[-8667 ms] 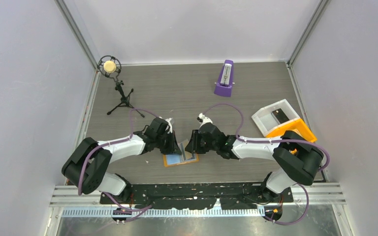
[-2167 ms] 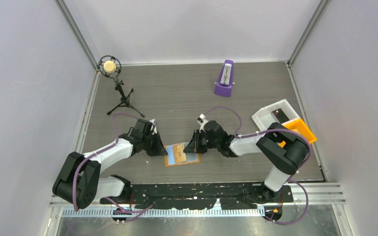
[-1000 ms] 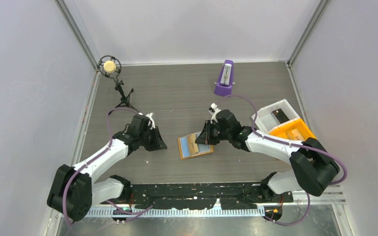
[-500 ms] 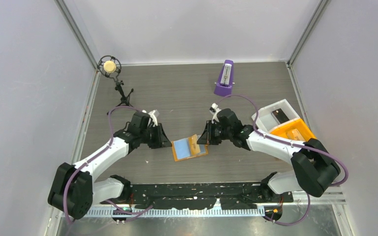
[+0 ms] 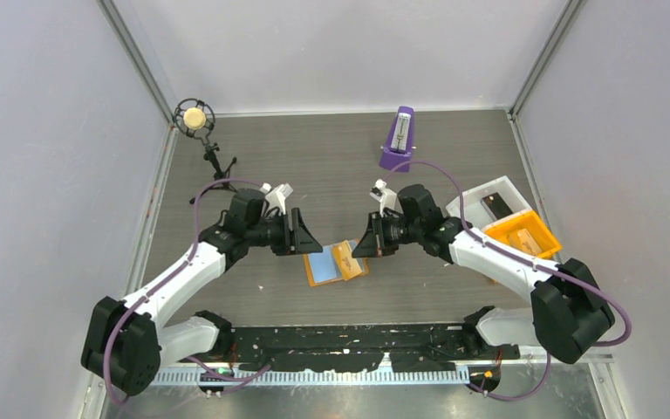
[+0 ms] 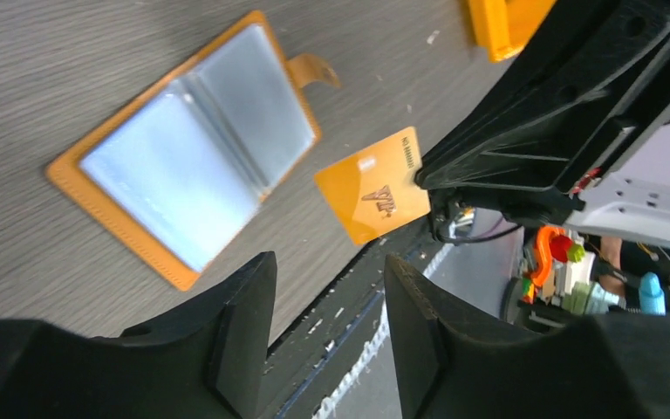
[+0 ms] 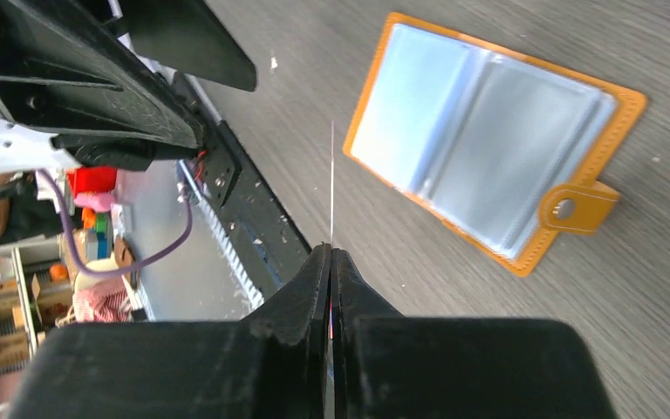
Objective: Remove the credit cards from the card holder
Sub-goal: Remove the credit card from the card holder, then place the credit card in the storage box.
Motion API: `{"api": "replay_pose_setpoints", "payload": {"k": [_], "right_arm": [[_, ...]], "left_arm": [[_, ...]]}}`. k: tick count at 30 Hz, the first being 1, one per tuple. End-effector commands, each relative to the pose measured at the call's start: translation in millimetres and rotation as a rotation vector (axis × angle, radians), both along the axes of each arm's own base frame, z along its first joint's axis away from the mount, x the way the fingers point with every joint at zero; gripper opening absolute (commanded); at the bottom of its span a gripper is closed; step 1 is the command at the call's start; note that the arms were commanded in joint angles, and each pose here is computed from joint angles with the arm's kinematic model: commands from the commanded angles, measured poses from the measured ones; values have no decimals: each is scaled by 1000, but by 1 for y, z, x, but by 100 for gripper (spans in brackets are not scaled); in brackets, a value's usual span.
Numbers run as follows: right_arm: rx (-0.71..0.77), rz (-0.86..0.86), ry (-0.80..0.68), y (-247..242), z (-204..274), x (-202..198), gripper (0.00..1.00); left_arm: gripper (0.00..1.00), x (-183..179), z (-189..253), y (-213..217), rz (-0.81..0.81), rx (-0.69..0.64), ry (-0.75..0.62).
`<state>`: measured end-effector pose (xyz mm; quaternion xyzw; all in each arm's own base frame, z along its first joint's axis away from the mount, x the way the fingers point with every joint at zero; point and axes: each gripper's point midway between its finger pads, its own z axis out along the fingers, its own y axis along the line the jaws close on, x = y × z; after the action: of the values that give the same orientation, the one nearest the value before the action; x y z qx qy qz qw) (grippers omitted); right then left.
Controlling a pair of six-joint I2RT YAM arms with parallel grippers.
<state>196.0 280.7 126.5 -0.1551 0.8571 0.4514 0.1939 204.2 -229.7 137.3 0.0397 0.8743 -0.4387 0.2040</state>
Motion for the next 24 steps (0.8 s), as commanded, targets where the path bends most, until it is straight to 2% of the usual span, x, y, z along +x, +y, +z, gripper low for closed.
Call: {"api": "replay_pose_setpoints", "payload": {"k": [1, 10, 15, 20, 24], "right_arm": [[115, 131, -88, 10, 39, -13, 5], [224, 196, -107, 13, 65, -29, 5], [226, 207, -97, 11, 64, -34, 5], [221, 212, -82, 9, 61, -38, 5], [220, 214, -75, 8, 60, -40, 5]], "left_arm": [[52, -10, 35, -21, -120, -108, -59], [53, -27, 42, -41, -229, -150, -46], [47, -26, 47, -50, -252, -216, -19], [35, -26, 50, -54, -265, -239, -7], [14, -27, 51, -56, -289, -254, 11]]}}
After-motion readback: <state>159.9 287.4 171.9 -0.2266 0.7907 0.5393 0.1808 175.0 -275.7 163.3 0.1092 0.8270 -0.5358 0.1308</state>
